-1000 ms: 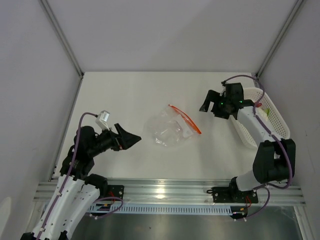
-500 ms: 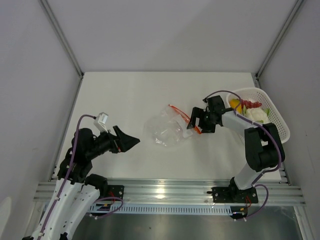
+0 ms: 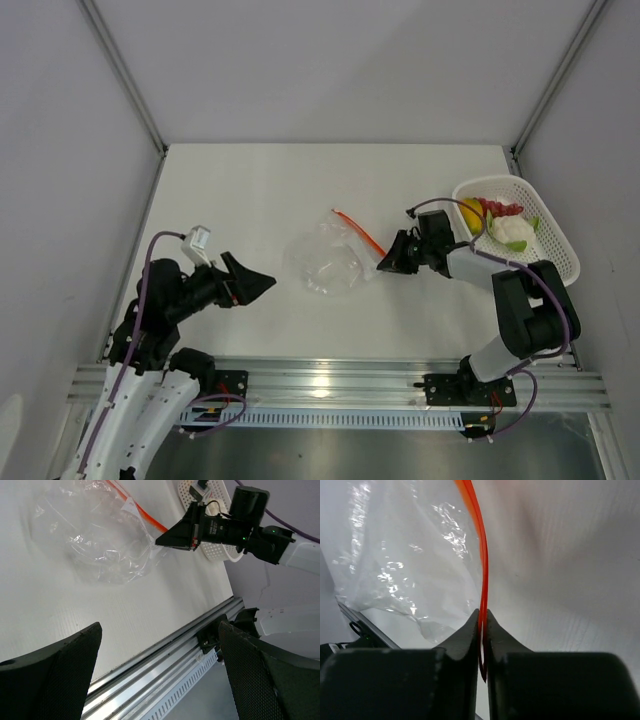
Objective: Place the food in the zip-top bag and seal the zipper
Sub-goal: Pick up the zipper food storage bag at the center of the board.
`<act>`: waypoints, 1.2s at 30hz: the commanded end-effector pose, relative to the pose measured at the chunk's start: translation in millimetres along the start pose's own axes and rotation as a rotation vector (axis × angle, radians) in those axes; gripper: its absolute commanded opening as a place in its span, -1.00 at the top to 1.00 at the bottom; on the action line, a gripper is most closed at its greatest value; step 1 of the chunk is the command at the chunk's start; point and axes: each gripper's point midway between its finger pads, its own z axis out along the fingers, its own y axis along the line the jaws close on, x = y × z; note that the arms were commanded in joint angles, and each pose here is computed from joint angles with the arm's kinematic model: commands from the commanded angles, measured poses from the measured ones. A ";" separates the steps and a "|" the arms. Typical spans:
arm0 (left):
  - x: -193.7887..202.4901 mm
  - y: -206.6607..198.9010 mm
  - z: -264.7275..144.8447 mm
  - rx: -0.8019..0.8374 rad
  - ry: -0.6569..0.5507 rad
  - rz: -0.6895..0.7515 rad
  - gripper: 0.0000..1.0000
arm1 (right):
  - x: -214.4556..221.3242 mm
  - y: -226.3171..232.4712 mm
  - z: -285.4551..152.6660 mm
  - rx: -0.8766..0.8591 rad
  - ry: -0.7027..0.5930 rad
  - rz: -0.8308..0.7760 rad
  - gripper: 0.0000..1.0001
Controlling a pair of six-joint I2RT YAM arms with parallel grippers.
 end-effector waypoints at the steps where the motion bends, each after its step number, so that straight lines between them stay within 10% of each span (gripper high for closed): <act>1: -18.5 -0.9 -9.3 -0.067 -0.063 0.003 -0.99 | -39.1 43.3 -22.6 -0.106 -0.176 -0.130 0.89; 17: -14.5 -24.6 -6.9 -0.038 0.061 -0.198 -0.99 | -9.2 173.7 -141.5 -0.179 -0.437 -0.722 1.00; 36: 17.4 1.5 9.1 -0.112 0.152 -0.383 -0.99 | 139.5 204.7 -93.5 -0.143 -0.383 -1.011 1.00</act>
